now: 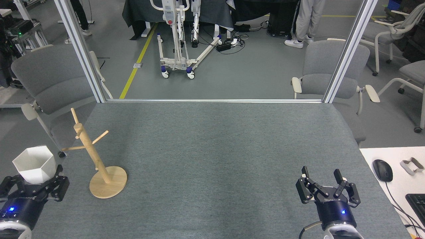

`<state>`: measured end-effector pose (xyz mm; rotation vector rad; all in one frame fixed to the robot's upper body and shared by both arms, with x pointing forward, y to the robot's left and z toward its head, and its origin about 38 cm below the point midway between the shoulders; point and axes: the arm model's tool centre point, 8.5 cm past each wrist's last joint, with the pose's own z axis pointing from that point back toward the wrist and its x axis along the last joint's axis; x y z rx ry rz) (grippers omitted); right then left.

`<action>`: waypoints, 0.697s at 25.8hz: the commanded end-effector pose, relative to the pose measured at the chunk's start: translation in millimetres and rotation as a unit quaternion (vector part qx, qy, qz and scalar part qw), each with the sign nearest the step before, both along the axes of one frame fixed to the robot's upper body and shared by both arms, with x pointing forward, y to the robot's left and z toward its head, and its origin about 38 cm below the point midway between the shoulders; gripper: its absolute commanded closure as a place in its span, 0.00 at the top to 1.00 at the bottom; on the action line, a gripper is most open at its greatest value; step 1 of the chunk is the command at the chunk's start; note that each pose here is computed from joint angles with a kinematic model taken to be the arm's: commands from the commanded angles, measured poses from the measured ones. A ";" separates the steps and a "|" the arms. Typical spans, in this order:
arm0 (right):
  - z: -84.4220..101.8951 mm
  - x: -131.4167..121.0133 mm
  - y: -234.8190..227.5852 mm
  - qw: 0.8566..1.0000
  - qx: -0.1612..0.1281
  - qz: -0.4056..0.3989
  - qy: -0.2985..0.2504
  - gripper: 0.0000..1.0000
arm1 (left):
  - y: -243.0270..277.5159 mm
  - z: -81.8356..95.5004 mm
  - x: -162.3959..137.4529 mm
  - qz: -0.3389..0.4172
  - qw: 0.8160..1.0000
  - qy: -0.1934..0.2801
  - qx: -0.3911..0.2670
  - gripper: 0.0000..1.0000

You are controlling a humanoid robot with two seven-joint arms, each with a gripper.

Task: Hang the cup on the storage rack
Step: 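Carry the cup with the left gripper past the wooden stand, then move the cup with the left gripper onto a peg of the stand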

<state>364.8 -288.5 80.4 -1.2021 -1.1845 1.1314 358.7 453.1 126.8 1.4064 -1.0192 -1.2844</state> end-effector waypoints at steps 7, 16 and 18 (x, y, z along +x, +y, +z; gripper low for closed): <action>-4.3 -0.9 -4.4 1.000 -0.002 -0.003 0.007 1.00 | -24.4 -2.4 20.6 0.006 0.999 0.011 0.030 0.00; -12.6 0.6 -2.3 1.000 0.005 -0.003 0.018 1.00 | -41.0 -6.5 27.5 -0.011 0.999 0.017 0.038 0.00; -12.9 1.1 -1.6 1.000 0.007 -0.004 0.019 1.00 | -45.0 -8.4 28.8 -0.012 0.999 0.020 0.043 0.00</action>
